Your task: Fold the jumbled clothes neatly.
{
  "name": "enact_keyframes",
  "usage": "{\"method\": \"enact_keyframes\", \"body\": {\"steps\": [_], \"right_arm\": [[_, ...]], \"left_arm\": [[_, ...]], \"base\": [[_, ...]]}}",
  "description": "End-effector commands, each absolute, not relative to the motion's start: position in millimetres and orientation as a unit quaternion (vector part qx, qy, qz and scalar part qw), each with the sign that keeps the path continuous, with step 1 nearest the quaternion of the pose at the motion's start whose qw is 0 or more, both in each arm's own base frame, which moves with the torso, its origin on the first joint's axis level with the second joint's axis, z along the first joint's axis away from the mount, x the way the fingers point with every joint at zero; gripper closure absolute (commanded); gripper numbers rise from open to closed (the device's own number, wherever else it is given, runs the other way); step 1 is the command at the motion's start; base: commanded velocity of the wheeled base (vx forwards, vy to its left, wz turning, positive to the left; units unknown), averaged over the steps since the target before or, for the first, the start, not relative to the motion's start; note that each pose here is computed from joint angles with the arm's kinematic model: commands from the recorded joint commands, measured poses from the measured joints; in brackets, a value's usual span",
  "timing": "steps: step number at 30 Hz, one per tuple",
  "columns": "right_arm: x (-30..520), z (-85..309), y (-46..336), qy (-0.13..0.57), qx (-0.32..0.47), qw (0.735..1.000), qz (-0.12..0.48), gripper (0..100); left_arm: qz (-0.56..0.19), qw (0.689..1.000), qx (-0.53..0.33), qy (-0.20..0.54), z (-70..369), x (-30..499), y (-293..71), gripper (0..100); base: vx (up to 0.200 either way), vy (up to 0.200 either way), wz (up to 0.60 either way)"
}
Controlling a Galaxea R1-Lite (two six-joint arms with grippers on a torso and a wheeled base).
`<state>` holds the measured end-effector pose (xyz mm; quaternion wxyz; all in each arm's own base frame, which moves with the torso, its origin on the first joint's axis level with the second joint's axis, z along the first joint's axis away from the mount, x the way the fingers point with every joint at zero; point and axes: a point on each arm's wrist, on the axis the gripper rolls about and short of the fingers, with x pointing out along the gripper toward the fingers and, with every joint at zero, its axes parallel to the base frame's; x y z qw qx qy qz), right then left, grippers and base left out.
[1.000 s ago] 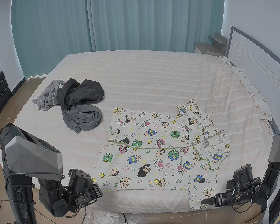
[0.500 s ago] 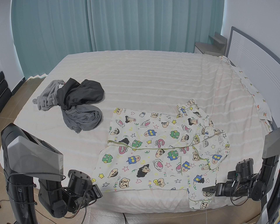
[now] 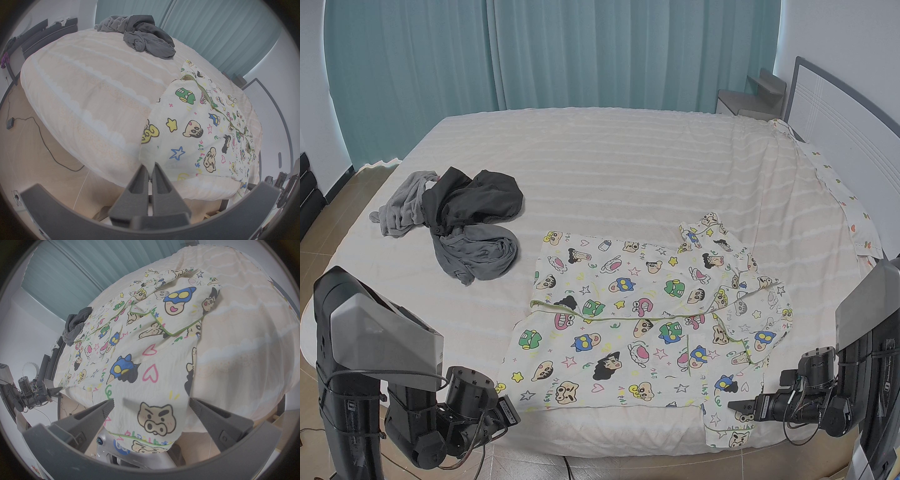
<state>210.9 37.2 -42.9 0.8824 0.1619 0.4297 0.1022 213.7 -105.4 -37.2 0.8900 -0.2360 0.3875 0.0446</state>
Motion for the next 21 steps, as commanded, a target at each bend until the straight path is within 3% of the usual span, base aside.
{"method": "enact_keyframes", "body": {"steps": [1,10,21], "right_arm": [[206.2,-50.7,35.0,0.447,0.166,0.873,0.100,0],[211.5,-51.6,33.9,0.438,0.203,0.862,0.155,0],[221.5,-57.2,31.6,0.430,0.213,0.862,0.163,0]], "left_arm": [[0.047,0.889,-0.234,0.391,-39.3,213.1,-105.2,100],[0.047,0.889,-0.234,0.392,-39.6,213.0,-105.1,100],[0.048,0.888,-0.233,0.393,-41.0,213.5,-105.4,100]], "base": [[0.000,0.000,0.00],[0.000,0.000,0.00],[0.000,0.000,0.00]]}}
